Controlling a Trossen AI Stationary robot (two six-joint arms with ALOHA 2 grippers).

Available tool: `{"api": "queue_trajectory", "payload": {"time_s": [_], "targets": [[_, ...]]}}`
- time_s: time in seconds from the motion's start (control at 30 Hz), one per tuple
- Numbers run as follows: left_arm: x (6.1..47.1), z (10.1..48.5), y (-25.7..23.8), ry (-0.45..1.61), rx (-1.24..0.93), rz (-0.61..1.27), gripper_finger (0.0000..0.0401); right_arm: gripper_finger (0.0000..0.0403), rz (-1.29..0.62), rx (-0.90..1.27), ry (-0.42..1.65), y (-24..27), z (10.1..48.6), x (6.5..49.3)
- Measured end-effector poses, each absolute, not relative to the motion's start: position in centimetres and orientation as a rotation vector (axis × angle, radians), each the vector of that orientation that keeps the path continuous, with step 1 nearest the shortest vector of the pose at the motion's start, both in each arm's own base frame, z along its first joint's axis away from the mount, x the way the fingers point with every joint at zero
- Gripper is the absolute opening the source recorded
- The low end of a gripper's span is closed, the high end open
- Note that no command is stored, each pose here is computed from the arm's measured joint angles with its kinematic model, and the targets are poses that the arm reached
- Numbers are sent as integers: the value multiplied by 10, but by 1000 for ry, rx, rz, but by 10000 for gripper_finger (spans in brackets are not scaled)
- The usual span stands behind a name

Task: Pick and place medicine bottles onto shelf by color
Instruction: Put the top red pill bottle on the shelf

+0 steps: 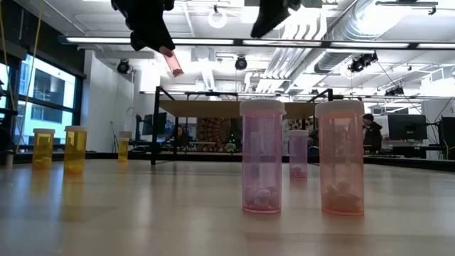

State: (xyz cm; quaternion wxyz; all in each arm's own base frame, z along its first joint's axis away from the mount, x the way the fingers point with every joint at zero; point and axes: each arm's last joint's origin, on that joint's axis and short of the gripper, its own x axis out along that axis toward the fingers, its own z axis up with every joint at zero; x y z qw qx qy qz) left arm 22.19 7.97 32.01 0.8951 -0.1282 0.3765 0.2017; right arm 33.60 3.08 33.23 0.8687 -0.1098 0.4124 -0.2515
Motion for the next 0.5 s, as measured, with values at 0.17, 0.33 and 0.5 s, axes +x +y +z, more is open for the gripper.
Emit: {"api": "queue_trajectory", "payload": {"time_s": [0.17, 0.33, 0.5], "targets": [[222, 320, 80, 783, -267, 419, 117, 174, -531, -200, 838, 32, 303, 328], [222, 320, 80, 779, -290, 428, 117, 174, -488, -171, 746, 33, 289, 332], [222, 320, 80, 775, -308, 436, 117, 174, -389, -153, 643, 35, 275, 340]]}}
